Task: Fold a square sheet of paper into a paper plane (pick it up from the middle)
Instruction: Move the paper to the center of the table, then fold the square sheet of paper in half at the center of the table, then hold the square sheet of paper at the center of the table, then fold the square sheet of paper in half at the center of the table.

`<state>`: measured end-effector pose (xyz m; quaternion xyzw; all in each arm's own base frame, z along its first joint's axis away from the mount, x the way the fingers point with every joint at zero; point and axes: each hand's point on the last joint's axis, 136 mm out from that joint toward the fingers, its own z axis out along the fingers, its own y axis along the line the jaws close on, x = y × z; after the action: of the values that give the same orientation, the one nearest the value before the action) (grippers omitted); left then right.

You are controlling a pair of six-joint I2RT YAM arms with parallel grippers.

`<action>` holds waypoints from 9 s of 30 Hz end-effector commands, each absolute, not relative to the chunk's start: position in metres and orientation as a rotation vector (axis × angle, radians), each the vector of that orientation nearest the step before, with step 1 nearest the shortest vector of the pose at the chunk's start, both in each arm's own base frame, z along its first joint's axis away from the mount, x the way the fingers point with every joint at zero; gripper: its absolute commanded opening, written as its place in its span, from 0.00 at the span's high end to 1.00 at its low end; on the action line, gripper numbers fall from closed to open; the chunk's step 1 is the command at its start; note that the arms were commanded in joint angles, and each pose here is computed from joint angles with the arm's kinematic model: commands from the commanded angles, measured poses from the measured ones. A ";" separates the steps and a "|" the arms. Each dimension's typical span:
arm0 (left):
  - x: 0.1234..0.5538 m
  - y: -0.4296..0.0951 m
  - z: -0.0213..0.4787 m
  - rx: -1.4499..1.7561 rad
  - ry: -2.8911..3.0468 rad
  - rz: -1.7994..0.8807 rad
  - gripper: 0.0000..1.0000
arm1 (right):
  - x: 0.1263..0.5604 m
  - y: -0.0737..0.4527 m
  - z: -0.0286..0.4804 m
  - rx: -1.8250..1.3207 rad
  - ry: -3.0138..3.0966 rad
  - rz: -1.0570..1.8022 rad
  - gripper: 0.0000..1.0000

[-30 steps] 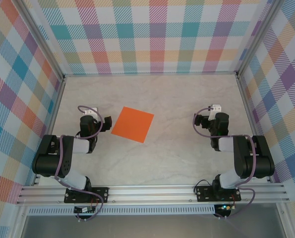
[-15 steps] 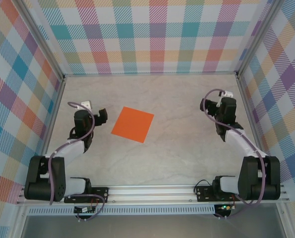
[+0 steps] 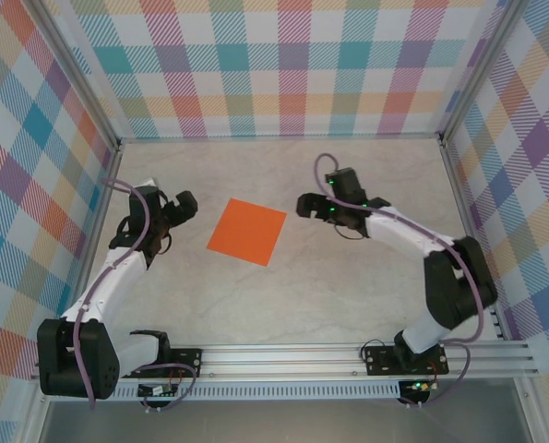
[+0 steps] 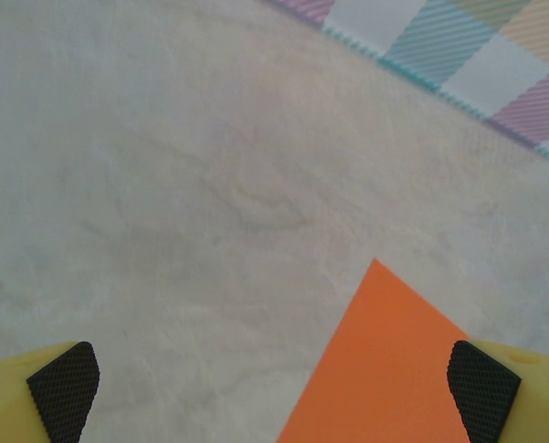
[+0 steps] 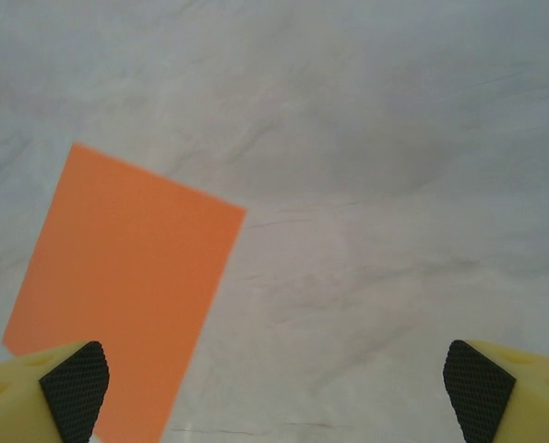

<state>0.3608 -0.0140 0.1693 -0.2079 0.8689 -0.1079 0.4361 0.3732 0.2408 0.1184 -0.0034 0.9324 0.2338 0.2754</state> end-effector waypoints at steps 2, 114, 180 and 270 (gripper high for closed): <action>0.340 -0.024 0.158 -0.582 2.291 -0.335 0.00 | 0.355 0.305 0.092 -0.128 2.635 0.685 0.09; 0.304 -0.018 0.085 -0.779 2.525 -0.253 0.00 | 0.273 0.345 0.026 -0.336 3.031 0.073 0.00; 0.257 -0.093 0.102 -0.680 2.355 -0.941 0.25 | 0.248 0.350 0.093 -0.221 2.858 1.416 0.76; 0.284 -0.277 0.046 -0.313 2.734 -0.808 0.83 | 0.274 0.276 0.002 -0.112 3.077 0.619 0.62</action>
<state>0.2779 -0.2729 0.0213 -0.1046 0.9503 -0.2697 0.1156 0.2795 0.2849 0.0219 -0.0440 0.9727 0.2275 0.0142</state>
